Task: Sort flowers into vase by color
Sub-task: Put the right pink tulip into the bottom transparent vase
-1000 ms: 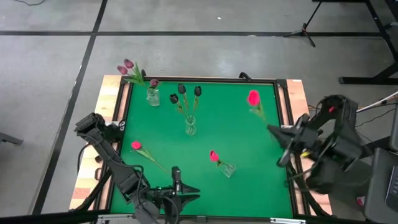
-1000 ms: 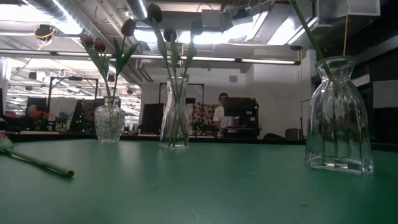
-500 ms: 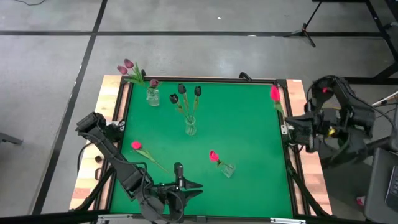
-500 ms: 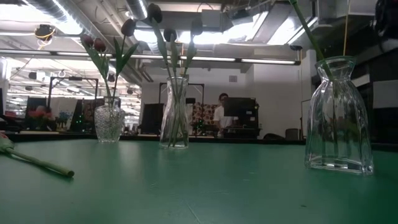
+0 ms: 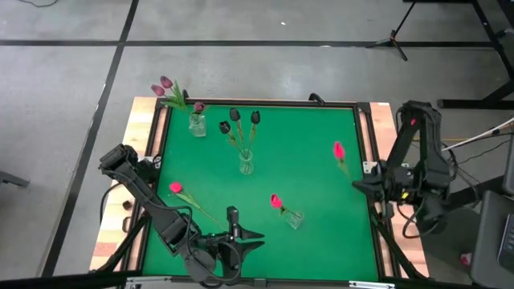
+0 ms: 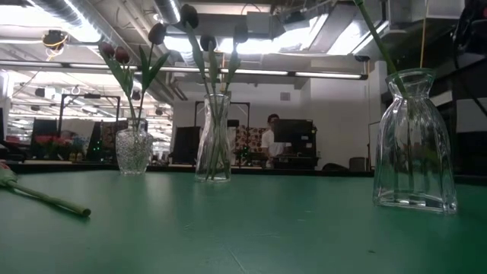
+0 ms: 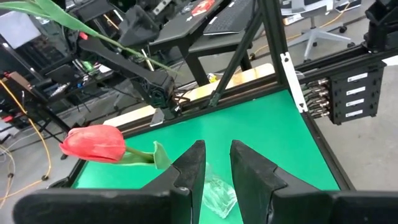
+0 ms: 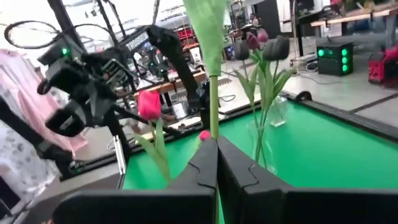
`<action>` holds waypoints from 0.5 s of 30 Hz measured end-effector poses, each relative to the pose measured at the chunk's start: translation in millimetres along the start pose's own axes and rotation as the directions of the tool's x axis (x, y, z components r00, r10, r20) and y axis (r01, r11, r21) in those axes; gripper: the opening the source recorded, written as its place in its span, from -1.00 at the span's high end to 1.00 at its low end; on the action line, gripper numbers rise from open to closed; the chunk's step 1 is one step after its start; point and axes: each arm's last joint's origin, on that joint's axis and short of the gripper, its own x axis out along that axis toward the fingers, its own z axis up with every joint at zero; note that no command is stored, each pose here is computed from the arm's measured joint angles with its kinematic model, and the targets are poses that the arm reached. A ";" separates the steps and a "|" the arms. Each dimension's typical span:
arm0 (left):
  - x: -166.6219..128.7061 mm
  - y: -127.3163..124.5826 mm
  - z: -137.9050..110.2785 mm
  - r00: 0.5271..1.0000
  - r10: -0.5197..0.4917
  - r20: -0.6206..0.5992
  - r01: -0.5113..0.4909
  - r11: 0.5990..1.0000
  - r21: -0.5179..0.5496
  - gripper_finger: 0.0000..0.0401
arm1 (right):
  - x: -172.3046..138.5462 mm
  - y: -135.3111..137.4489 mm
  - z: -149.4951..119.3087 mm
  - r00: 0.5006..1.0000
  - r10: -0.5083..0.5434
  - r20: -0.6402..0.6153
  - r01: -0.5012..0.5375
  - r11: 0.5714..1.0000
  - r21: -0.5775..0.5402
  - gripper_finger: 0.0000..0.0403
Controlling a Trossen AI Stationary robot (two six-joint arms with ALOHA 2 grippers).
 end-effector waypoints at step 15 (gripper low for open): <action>9.2 7.5 -0.8 1.000 -0.003 -0.010 0.002 0.994 -0.113 0.64 | 59.6 55.4 61.1 0.870 0.492 0.032 -0.478 0.858 -0.189 1.00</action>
